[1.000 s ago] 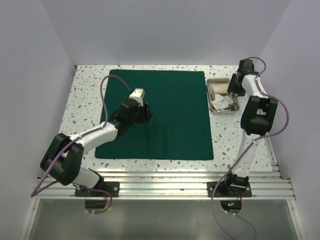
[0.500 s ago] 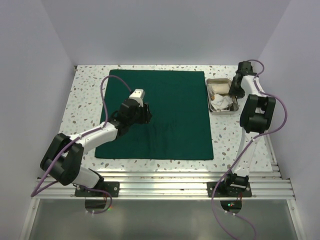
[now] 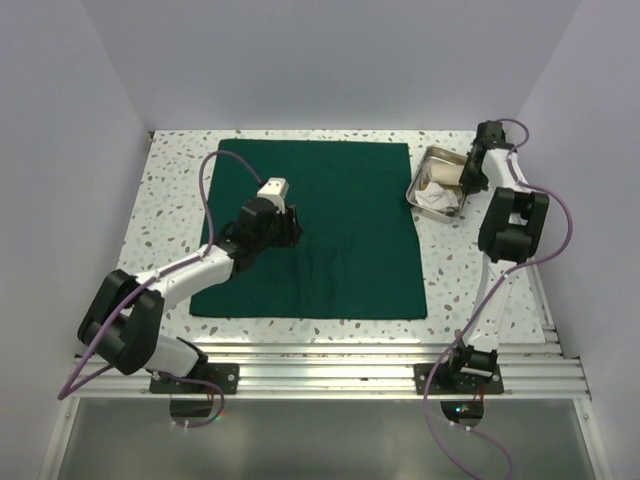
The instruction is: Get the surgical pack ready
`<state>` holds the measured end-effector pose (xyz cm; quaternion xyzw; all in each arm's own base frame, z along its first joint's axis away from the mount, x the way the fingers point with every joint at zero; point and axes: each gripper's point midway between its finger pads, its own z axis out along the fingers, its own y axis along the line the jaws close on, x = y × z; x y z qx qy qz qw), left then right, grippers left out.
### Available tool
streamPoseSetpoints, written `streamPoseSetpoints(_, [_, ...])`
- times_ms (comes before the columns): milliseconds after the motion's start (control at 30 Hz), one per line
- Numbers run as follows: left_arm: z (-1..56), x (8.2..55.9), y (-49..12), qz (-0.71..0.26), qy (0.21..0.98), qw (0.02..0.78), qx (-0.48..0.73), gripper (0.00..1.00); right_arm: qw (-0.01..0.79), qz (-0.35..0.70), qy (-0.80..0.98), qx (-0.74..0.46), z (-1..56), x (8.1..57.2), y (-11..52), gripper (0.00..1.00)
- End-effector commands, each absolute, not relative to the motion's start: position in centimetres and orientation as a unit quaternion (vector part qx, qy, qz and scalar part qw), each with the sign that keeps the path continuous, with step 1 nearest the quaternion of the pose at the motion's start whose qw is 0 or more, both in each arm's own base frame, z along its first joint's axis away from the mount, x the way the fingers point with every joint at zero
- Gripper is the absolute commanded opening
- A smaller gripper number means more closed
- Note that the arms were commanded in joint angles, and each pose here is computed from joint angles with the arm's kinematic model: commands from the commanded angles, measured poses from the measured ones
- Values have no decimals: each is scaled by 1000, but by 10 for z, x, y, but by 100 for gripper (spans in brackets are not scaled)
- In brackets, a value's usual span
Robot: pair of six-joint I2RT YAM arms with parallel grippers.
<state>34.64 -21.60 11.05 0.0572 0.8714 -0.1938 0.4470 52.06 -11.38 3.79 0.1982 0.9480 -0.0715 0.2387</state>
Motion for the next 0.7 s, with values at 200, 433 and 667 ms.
streamPoseSetpoints(200, [123, 344, -215, -200, 860, 465, 63, 55, 271, -59, 930, 241, 67, 502, -117, 0])
streamPoseSetpoints(433, [125, 340, -215, -205, 859, 466, 65, 55, 272, -55, 927, 254, 74, 483, -114, 0])
streamPoseSetpoints(667, [119, 335, -216, -205, 861, 460, 70, 55, 298, -70, 903, 302, 107, 452, -133, 0])
